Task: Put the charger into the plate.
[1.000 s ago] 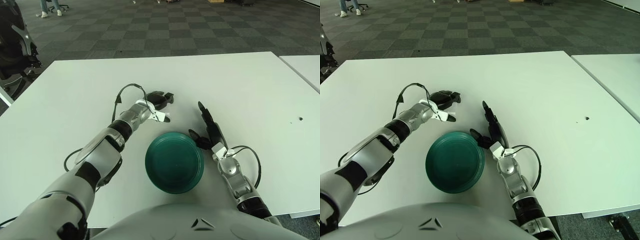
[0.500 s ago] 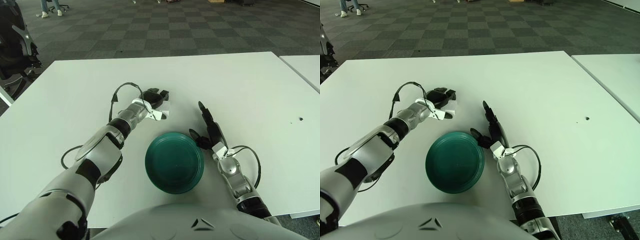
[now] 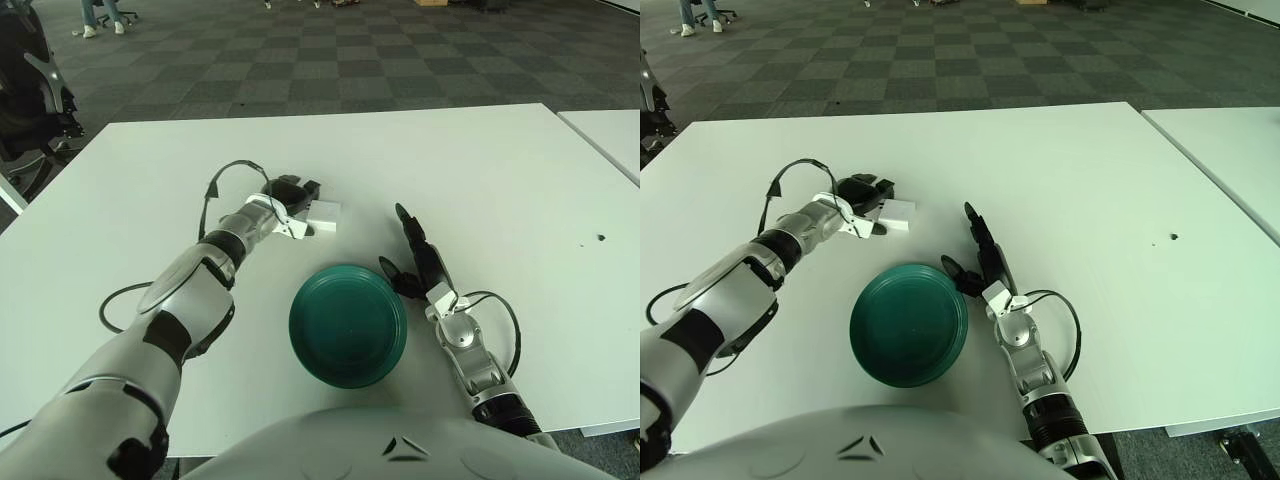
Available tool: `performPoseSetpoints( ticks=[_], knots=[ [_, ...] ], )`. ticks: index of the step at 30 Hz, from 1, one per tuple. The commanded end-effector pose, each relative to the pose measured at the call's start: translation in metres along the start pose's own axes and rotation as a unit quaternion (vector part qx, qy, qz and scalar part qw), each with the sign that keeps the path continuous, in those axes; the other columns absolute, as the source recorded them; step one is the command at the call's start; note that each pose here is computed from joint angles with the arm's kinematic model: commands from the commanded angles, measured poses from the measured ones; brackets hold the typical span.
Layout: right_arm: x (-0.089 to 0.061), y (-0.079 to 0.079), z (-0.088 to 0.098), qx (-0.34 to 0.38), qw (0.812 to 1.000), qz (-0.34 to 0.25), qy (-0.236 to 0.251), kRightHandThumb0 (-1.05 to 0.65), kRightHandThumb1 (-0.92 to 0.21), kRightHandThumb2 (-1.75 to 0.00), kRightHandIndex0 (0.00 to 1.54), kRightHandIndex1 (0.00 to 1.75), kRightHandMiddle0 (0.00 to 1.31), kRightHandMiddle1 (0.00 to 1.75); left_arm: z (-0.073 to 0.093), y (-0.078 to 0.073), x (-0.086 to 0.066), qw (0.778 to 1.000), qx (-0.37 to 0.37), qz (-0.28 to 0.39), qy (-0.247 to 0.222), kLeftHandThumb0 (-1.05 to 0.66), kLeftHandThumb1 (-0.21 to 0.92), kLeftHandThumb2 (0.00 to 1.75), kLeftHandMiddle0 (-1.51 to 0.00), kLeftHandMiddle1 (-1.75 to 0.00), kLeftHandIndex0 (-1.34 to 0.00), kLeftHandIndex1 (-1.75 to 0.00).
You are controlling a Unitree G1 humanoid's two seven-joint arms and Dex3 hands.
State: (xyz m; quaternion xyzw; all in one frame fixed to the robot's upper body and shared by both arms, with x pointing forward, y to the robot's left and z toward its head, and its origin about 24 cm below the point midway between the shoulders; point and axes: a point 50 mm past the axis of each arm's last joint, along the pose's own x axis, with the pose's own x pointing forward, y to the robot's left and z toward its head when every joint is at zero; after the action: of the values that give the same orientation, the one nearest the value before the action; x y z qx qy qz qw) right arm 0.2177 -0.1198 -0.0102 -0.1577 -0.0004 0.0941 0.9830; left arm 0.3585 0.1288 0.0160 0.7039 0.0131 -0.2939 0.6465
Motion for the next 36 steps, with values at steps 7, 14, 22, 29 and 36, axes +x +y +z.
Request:
performPoseSetpoints(
  ticks=[7, 14, 22, 29, 36],
  knots=[
    [-0.058, 0.027, -0.065, 0.031, 0.977, 0.054, 0.204, -1.04, -0.92, -0.56, 0.07, 0.01, 0.0, 0.22, -0.014, -0.037, -0.01, 0.991, -0.036, -0.12, 0.044, -0.72, 0.84, 0.28, -0.17, -1.34, -0.25, -1.6],
    [-0.058, 0.027, -0.064, 0.022, 0.979, 0.054, 0.197, -1.03, -0.92, -0.58, 0.1, 0.02, 0.0, 0.25, -0.012, -0.046, -0.011, 0.988, -0.043, -0.137, 0.054, -0.45, 0.57, 0.88, -0.18, -1.67, -0.48, -1.64],
    [-0.058, 0.025, -0.064, 0.025, 0.979, 0.045, 0.195, -1.01, -0.92, -0.61, 0.14, 0.03, 0.0, 0.32, -0.008, -0.05, -0.01, 0.987, -0.092, -0.12, 0.056, -0.03, 0.27, 1.29, -0.63, -1.54, -0.54, -1.74],
    [-0.058, 0.023, -0.065, 0.027, 0.98, 0.038, 0.194, -0.99, -0.92, -0.64, 0.19, 0.04, 0.0, 0.4, -0.004, -0.04, -0.007, 0.989, -0.116, -0.08, 0.044, -0.01, 0.14, 1.45, -0.75, -1.55, -0.59, -1.75],
    [-0.057, 0.023, -0.066, 0.018, 0.979, 0.038, 0.198, -0.96, -0.92, -0.65, 0.24, 0.06, 0.0, 0.47, -0.003, -0.039, -0.007, 0.988, -0.126, -0.078, 0.033, 0.0, 0.11, 1.5, -0.79, -1.58, -0.59, -1.75]
  ],
)
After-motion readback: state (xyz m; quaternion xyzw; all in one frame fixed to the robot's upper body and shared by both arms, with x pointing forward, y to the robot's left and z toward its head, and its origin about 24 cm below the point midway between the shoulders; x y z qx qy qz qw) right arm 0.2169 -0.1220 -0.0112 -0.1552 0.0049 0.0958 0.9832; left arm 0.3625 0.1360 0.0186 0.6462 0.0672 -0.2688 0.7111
